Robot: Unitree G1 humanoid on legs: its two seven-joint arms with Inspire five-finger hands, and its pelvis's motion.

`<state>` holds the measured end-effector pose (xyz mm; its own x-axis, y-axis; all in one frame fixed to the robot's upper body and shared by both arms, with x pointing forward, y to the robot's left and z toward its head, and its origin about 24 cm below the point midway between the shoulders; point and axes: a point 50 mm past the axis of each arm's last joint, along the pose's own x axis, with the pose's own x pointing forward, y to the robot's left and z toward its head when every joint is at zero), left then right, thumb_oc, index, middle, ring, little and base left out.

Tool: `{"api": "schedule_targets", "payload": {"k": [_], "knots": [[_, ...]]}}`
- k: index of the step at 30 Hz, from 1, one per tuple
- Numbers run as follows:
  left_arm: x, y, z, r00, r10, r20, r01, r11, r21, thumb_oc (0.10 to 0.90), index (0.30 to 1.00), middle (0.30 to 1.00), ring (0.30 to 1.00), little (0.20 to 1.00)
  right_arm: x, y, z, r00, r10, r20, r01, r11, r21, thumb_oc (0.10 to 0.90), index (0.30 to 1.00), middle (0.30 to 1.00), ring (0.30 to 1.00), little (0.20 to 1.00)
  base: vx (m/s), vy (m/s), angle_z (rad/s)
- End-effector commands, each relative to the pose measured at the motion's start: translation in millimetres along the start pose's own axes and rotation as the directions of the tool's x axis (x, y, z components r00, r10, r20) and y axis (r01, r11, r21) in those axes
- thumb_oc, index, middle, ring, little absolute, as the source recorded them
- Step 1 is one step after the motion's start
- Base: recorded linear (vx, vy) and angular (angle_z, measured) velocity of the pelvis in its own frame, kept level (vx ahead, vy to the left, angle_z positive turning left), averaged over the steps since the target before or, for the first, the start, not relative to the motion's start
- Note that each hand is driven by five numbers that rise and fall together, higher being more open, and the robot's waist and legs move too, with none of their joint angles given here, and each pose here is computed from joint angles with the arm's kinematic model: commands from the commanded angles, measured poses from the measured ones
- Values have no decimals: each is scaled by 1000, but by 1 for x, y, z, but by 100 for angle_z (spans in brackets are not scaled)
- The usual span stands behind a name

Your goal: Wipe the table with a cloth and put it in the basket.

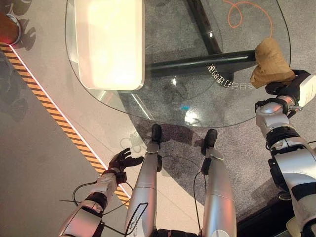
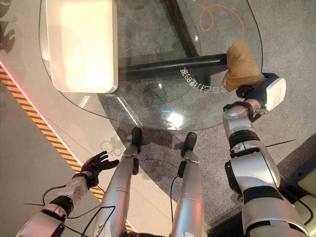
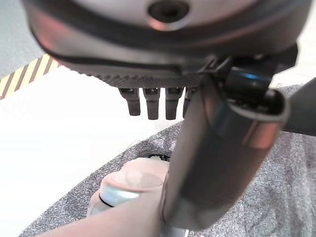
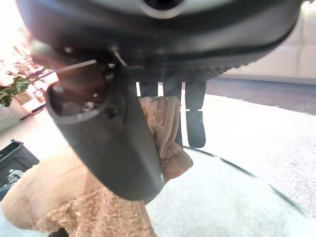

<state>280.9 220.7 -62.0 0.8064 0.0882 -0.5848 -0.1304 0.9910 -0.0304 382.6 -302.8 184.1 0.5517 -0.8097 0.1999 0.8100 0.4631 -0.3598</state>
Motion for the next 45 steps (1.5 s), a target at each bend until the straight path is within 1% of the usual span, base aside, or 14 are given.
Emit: {"api": "schedule_targets", "payload": {"k": [1, 4, 7, 8, 11, 13, 20, 28, 34, 36, 39, 40, 43, 45], "knots": [[-8, 33, -19, 992, 100, -72, -102, 994, -34, 800, 900, 900, 900, 900, 37, -66, 11, 959, -278, 52, 277, 960, 33, 100, 300, 300, 300, 200, 0, 0, 0], [-7, 32, -19, 993, 95, -69, -97, 995, -31, 800, 900, 900, 900, 900, 34, -59, 20, 967, -229, 108, 224, 973, 59, 100, 300, 300, 300, 200, 0, 0, 0], [-7, 29, -18, 994, 91, -66, -93, 995, -29, 800, 900, 900, 900, 900, 25, -42, 41, 961, -151, 232, 145, 989, 42, 100, 300, 300, 300, 200, 0, 0, 0], [-6, 28, -17, 994, 88, -64, -90, 996, -26, 800, 900, 900, 900, 900, 17, -32, 54, 947, -103, 303, 103, 995, 14, 100, 300, 300, 300, 200, 0, 0, 0], [-5, 26, -15, 994, 86, -60, -88, 996, -24, 800, 900, 900, 900, 900, 3, -14, 67, 924, -4, 384, 15, 1000, -25, 100, 300, 300, 300, 200, 0, 0, 0], [-5, 23, -16, 995, 82, -57, -83, 996, -22, 800, 900, 900, 900, 900, -8, 0, 73, 896, 68, 440, -33, 996, -87, 100, 300, 300, 300, 200, 0, 0, 0], [-4, 13, -17, 997, 61, -48, -62, 998, -22, 800, 900, 900, 900, 900, -36, 32, 77, 844, 213, 493, -142, 974, -177, 100, 300, 300, 300, 200, -2, 3, -1], [-4, 4, -22, 998, 46, -47, -47, 999, -17, 800, 900, 900, 900, 900, -58, 54, 74, 808, 308, 502, -207, 946, -248, 100, 300, 300, 300, 200, 0, 0, 0], [-4, -1, -23, 998, 42, -46, -43, 999, -12, 800, 900, 900, 900, 900, -74, 66, 73, 752, 383, 537, -229, 915, -331, 100, 300, 300, 300, 200, 0, 0, 0], [-4, -3, -24, 998, 41, -44, -41, 999, -12, 800, 900, 900, 900, 900, -79, 70, 74, 726, 405, 555, -234, 905, -355, 100, 300, 300, 300, 200, 0, 0, 0], [-4, -5, -23, 998, 37, -41, -37, 999, -8, 800, 900, 900, 900, 900, -93, 78, 78, 659, 454, 600, -243, 883, -402, 100, 300, 300, 300, 200, 0, 0, 0], [-3, -6, -23, 998, 36, -41, -37, 999, -6, 800, 900, 900, 900, 900, -102, 82, 81, 619, 478, 623, -249, 872, -422, 100, 300, 300, 300, 200, 0, 0, 0], [-3, -7, -23, 999, 35, -42, -35, 999, -4, 800, 900, 900, 900, 900, -112, 87, 84, 577, 507, 640, -260, 857, -444, 100, 300, 300, 300, 200, 0, 0, 0], [-3, -9, -22, 999, 30, -41, -31, 1000, -2, 800, 900, 900, 900, 900, -127, 93, 86, 515, 554, 654, -285, 830, -479, 100, 300, 300, 300, 200, 0, 0, 0]]}}
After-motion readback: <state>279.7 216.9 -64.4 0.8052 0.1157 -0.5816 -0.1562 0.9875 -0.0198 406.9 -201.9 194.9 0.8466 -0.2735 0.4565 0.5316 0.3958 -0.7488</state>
